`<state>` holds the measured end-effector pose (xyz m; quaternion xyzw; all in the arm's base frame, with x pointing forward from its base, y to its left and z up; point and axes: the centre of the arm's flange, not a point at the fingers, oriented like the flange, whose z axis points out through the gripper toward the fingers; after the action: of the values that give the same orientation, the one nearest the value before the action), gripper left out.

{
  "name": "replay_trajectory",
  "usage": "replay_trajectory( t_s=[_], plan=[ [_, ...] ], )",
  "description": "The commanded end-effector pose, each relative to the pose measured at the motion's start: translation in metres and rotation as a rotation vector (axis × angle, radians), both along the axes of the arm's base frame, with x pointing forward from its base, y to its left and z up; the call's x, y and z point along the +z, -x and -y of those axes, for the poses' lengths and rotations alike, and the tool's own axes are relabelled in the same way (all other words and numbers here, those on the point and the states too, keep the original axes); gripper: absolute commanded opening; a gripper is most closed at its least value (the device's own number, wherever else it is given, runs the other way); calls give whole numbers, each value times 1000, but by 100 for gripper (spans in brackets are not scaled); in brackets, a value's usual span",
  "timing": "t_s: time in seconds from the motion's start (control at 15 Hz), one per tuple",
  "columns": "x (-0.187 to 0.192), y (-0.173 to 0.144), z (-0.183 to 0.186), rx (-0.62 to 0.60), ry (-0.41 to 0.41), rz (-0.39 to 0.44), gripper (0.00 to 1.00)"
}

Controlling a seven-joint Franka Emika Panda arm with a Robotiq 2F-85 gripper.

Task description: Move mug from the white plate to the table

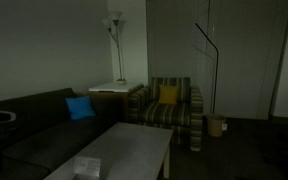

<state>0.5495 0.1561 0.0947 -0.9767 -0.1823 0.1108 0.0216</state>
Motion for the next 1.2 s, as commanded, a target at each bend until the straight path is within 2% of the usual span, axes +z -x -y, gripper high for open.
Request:
replay_trajectory(
  t_s=[0.0, 0.33, 0.6, 0.8, 1.13],
  plan=[
    [-22, 9, -11, 116, 40, 58, 100],
    [-54, -8, -1, 229, 102, 95, 100],
    [-83, -39, 21, 223, 124, 122, 100],
    [-103, -63, 34, 204, 100, 125, 100],
    [-140, -81, 44, 157, -13, 74, 100]
  ],
)
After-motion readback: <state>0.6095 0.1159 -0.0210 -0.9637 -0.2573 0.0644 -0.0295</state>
